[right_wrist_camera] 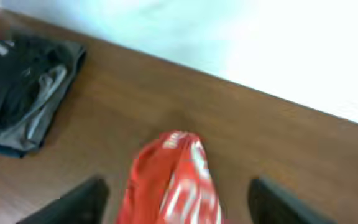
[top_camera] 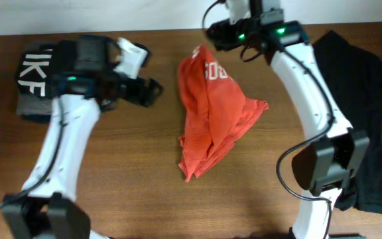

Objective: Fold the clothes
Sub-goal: 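Grasp the top of the red t-shirt with the left gripper, then lift the red t-shirt high with the left gripper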

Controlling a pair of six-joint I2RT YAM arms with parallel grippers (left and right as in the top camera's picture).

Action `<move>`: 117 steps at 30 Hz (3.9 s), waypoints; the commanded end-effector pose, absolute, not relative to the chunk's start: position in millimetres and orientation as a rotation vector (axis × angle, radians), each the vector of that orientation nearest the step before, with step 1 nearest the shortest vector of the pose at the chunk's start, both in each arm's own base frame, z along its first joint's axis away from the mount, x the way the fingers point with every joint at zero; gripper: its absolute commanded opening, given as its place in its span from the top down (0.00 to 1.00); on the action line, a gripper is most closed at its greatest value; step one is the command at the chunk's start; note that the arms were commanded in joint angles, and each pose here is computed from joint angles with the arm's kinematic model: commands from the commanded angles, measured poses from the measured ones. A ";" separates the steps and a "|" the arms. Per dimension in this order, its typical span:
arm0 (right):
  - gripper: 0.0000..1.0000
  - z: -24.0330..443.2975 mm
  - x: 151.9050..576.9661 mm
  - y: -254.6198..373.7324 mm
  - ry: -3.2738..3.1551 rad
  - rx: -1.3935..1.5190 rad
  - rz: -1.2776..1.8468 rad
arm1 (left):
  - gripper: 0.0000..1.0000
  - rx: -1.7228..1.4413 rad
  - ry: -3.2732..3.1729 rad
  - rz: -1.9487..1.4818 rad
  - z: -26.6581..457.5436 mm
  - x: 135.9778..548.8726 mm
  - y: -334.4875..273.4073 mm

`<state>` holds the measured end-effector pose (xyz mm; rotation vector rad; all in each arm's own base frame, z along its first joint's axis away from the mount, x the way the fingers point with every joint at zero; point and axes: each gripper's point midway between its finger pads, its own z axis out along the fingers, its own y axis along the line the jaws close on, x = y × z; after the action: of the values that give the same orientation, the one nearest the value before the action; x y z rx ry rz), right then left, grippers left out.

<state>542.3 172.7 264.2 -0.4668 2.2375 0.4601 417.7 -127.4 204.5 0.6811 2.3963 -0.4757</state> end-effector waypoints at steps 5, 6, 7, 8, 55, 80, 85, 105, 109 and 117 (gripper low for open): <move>0.12 316.5 487.2 94.4 2.379 -0.298 0.401 | 0.17 1.102 2.465 -0.411 137.3 394.3 -175.1; 0.13 310.3 481.4 89.6 2.418 -0.284 0.402 | 0.22 1.143 2.482 -0.417 129.9 388.4 -178.3; 0.12 304.8 477.9 86.7 2.446 -0.274 0.403 | 0.27 1.172 2.494 -0.421 123.5 384.7 -180.4; 0.13 299.9 473.1 82.2 2.478 -0.260 0.404 | 0.33 1.200 2.516 -0.421 113.3 381.8 -183.4; 0.13 288.3 463.8 70.1 2.548 -0.229 0.355 | 0.61 0.610 2.740 -0.586 28.8 424.5 -226.5; 0.13 284.6 457.7 69.6 2.578 -0.226 0.358 | 0.99 0.526 2.643 -0.566 121.1 464.7 -229.5; 0.13 282.3 453.6 69.5 2.597 -0.224 0.362 | 0.99 0.495 2.535 -0.459 202.0 487.3 -218.1; 0.13 279.4 423.1 125.0 2.596 -0.563 0.509 | 0.99 0.284 1.852 -0.248 479.7 498.8 -175.3; 0.13 280.2 414.4 164.2 2.563 -0.689 0.505 | 0.99 0.269 1.761 -0.260 505.7 497.8 -174.9; 0.14 291.4 407.4 228.6 2.455 -0.795 0.548 | 0.99 0.224 1.602 -0.260 559.7 478.2 -163.5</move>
<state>412.4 210.7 285.7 -0.7790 2.4810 0.5367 494.0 -174.3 523.8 0.2611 1.7016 -0.2639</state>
